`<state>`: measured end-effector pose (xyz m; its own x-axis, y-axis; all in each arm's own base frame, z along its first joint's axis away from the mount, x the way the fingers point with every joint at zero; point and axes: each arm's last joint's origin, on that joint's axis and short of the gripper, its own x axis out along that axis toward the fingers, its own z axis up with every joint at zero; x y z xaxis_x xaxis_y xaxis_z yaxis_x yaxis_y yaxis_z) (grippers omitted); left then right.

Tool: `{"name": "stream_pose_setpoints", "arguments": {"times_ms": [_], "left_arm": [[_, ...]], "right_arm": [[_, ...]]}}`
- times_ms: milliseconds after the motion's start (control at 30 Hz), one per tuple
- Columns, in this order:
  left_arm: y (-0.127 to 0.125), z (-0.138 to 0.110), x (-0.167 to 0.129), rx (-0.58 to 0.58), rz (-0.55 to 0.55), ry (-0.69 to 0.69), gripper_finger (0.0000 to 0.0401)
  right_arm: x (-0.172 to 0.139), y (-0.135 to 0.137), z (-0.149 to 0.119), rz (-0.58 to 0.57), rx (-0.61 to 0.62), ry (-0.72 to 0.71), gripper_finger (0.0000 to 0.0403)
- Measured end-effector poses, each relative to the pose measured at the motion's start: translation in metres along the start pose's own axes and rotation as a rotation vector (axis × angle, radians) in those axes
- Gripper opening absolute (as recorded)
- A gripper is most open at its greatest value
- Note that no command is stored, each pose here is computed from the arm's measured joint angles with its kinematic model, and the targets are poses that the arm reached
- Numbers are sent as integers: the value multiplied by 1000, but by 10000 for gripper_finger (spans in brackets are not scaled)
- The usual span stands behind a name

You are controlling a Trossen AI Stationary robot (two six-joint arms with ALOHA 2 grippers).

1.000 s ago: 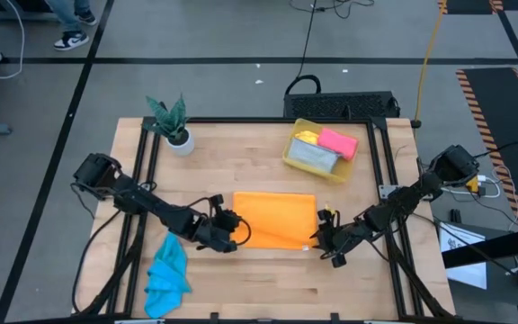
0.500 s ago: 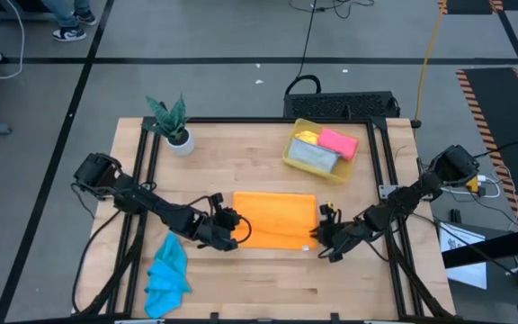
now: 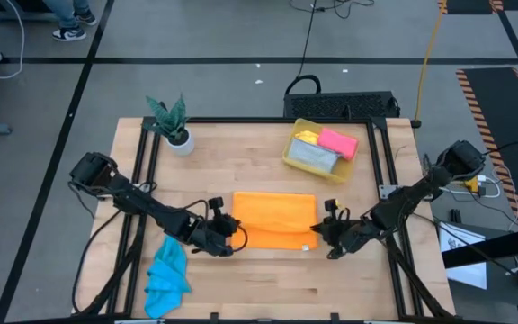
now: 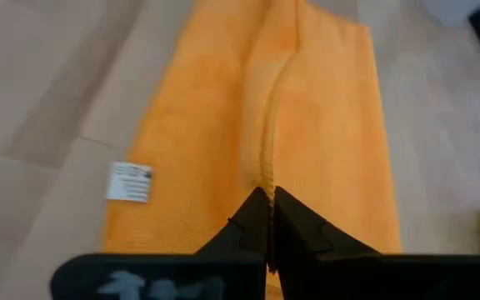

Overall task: Fold microfiber towels
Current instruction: Fold the orange kitchen towel

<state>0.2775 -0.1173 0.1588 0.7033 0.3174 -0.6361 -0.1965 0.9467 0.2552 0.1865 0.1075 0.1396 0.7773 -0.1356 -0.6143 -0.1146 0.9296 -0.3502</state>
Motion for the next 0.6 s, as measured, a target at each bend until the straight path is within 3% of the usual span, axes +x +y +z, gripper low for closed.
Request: {"name": "stream_pose_setpoints", "arguments": {"times_ms": [300, 600], "left_arm": [[-21, -1, -17, 122, -97, -59, 10], [-28, -7, -14, 120, -151, -27, 5]], "right_arm": [[-21, 13, 6, 100, -59, -86, 1], [-9, 25, -5, 162, -48, -1, 1]]}}
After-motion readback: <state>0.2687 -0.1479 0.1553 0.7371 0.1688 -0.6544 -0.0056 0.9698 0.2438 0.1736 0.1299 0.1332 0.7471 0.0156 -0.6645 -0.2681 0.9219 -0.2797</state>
